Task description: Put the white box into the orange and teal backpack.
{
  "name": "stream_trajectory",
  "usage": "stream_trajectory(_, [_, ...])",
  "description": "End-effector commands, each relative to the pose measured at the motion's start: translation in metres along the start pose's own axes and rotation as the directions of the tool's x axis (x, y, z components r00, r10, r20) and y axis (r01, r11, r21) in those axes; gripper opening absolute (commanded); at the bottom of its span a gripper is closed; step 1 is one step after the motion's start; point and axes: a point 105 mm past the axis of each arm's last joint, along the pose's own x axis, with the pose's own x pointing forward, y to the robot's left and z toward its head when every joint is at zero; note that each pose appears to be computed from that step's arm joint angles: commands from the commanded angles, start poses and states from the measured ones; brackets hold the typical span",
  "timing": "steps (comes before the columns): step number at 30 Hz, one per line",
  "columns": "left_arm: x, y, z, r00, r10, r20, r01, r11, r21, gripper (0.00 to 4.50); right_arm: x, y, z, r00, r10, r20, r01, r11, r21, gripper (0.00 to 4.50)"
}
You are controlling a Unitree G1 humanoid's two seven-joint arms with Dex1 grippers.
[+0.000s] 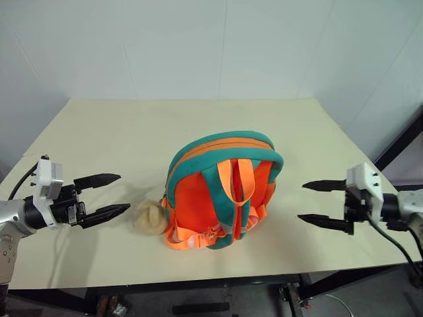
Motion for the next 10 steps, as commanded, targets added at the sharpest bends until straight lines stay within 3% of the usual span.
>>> stream_trajectory(1, [0.0035,-0.0062,0.0074,0.997,-0.072,0.028,0.072,0.997,0.016,4.50,-0.0185,-0.0016,0.0237,0.998,-0.030,0.058,0.035,0.996,-0.083,4.49])
stream_trajectory(10, [-0.0003,-0.0047,-0.0004,0.992,-0.123,0.002,0.123,0.992,0.019,4.50,-0.0191,-0.0041,0.0298,0.996,-0.037,0.085,0.047,0.992,-0.120,4.49])
